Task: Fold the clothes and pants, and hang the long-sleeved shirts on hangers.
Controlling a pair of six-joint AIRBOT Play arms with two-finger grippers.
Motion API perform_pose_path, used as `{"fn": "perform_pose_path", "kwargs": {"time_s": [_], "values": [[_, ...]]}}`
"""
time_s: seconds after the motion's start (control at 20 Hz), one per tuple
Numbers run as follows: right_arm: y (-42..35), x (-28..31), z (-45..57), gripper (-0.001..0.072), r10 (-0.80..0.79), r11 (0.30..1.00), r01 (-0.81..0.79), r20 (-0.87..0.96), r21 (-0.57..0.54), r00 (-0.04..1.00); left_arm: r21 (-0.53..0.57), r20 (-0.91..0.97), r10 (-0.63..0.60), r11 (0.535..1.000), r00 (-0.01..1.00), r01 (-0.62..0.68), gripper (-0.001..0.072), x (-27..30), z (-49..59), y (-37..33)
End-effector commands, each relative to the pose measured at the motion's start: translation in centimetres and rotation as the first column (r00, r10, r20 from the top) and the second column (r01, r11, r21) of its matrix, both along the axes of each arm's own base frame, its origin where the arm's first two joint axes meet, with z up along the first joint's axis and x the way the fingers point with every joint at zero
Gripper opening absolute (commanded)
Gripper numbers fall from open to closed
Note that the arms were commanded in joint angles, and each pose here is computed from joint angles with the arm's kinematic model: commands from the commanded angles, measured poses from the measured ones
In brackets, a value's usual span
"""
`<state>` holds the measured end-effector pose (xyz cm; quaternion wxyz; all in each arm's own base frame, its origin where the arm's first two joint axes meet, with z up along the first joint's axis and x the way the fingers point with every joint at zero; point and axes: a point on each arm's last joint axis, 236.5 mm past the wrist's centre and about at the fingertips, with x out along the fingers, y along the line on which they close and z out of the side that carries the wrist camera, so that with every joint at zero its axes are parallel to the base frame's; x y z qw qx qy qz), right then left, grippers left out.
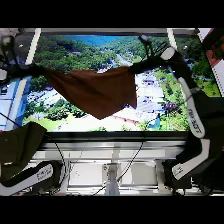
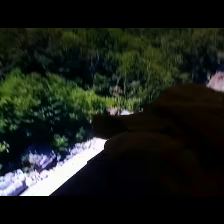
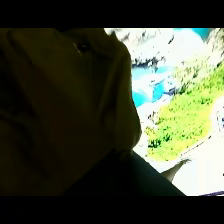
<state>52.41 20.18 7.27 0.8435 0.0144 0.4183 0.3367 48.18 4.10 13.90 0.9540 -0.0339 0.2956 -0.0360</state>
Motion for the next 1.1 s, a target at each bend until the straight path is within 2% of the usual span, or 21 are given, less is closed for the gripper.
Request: {"fn": "perform_pose_path", "kwargs": {"time_s": [0.0,0.25,0.35,0.45,0.55,0.7,0.9,1.05], "values": [[-0.3,-1.6,9.7,0.0018,-0.016,0.999,0.010,0.186,0.036,0.982,0.024,0.311,0.085,0.995,0.946,-0.098,0.0028,0.0,9.9,1.7],[-0.1,-8.8,21.2,0.0017,0.028,0.997,-0.053,0.370,0.056,0.929,0.029,0.646,0.129,0.981,0.752,-0.194,0.0028,-5.8,23.5,2.4],[0.8,-13.0,24.0,0.0018,0.089,0.992,-0.115,0.404,0.042,0.911,0.023,0.723,0.129,0.977,0.679,-0.210,0.0027,-8.7,27.3,2.1],[1.4,-16.4,26.0,0.0018,0.124,0.987,-0.156,0.428,0.040,0.895,0.026,0.739,0.119,0.978,0.663,-0.205,0.0028,-10.1,28.4,1.6],[1.6,-18.2,26.9,0.0017,0.124,0.986,-0.161,0.427,0.052,0.896,0.037,0.691,0.102,0.984,0.716,-0.175,0.0027,-9.5,26.7,1.0],[1.1,-18.2,25.0,0.0017,0.114,0.990,-0.136,0.376,0.031,0.920,0.041,0.511,0.064,0.994,0.857,-0.098,0.0027,-6.4,20.0,0.0],[-2.5,-13.7,17.2,0.0018,-0.003,0.993,0.037,0.296,-0.109,0.955,-0.035,0.257,0.034,0.999,0.966,-0.026,0.0028,-0.9,9.3,-1.5],[-4.9,-9.3,11.2,0.0018,-0.133,0.973,0.183,0.312,-0.139,0.941,-0.142,0.163,0.030,0.990,0.986,-0.007,0.0027,3.7,2.4,-4.2]]}}
